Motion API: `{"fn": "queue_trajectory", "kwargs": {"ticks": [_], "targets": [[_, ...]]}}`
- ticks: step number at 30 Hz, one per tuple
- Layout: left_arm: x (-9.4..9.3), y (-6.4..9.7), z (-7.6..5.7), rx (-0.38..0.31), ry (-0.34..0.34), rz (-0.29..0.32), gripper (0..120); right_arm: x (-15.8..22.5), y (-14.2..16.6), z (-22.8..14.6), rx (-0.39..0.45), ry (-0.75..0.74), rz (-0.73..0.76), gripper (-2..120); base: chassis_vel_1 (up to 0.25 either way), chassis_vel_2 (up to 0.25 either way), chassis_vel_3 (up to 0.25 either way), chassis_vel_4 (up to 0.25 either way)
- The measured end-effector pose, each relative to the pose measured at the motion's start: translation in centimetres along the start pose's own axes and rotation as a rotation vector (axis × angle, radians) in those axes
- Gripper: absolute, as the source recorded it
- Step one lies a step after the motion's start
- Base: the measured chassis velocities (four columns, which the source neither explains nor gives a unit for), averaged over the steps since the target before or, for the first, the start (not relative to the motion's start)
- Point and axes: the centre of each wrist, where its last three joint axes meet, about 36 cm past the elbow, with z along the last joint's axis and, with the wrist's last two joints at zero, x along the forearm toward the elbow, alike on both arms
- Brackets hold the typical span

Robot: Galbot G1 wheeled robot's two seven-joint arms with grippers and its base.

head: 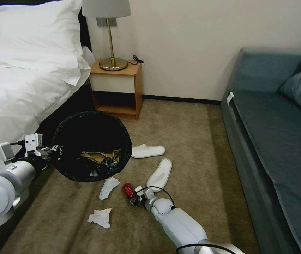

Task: Pick up the trash bin, then pick up the garbage on the floor and place it into the trash bin.

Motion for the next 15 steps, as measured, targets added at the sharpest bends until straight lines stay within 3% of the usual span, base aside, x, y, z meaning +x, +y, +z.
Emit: {"fn": "queue_trajectory", "kwargs": {"ticks": [7, 15], "targets": [[0.2, 0.0, -0.1, -0.005, -0.002, 0.001, 2, 4.9, -2.8, -2.6, -0.021, -0.121, 0.054, 44, 0.000, 0.000, 0.000, 0.000], [0.2, 0.1, -0.4, 0.000, -0.005, -0.001, 2, 14.9, -6.2, -4.6, -0.093, -0.248, 0.117, 44, 0.000, 0.000, 0.000, 0.000]]}}
